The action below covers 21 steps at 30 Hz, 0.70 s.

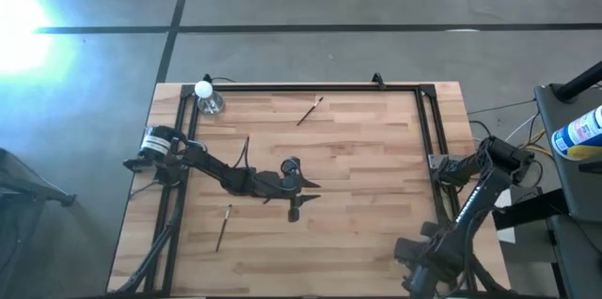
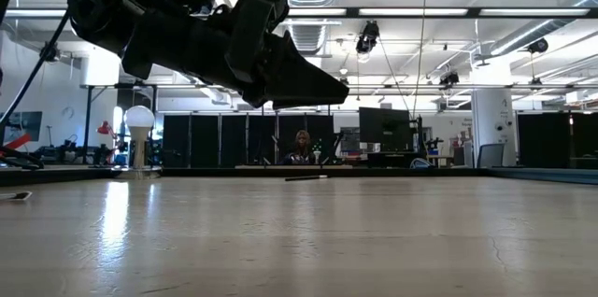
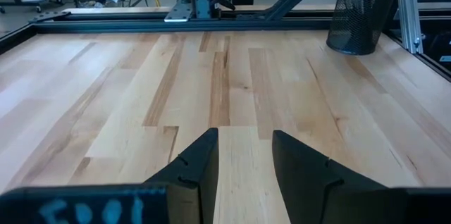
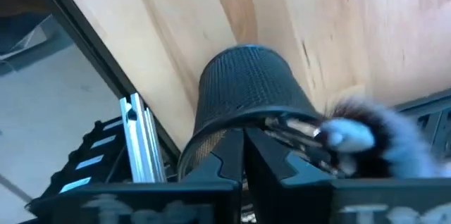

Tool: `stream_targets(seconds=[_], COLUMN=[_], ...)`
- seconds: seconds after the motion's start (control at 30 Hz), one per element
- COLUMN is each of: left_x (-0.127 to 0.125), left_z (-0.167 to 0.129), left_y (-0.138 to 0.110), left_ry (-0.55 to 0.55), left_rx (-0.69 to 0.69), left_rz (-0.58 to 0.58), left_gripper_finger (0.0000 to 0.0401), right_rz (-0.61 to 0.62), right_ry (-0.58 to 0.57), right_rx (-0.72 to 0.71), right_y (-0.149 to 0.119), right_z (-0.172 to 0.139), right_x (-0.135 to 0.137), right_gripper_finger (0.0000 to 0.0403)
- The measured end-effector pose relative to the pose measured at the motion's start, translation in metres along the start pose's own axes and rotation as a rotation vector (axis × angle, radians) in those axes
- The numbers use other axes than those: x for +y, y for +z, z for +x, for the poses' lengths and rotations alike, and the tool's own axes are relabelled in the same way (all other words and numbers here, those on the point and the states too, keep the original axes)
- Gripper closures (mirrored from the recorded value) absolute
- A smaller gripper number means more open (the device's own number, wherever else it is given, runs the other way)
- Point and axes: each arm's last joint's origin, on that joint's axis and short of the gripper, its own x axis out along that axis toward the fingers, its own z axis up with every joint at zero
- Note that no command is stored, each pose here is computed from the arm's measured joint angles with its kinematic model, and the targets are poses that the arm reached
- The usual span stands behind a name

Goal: Pick & Place Makeup Brushes
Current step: Adjust the makeup holder

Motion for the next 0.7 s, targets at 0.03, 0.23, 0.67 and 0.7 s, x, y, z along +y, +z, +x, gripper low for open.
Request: stream_targets(seconds=[0.03,0.23,0.67,0.7], left_x=[0.0,0.0,0.0,0.0], left_z=[0.0,0.0,0.0,0.0], left_y=[0.0,0.0,0.0,0.0], left_ry=[0.0,0.0,0.001,0.001], left_rx=[0.001,0.001,0.001,0.001], left_rz=[0.0,0.001,0.001,0.001], left_gripper_finger=[0.0275,0.0275,0.0275,0.0275], right_rz=[-0.01,-0.038,-0.064,-0.065], right_ry=[-0.001,-0.023,-0.099,-0.094], right_rx=[-0.001,-0.058,-0.097,-0.083], right_y=[0.001,0.004,0.004,0.003], right_z=[0.0,0.001,-0.003,-0.003], right_x=[0.0,-0.002,-0.01,-0.01], right_gripper_finger=[0.0395,0.0395,0.0395,0.0395])
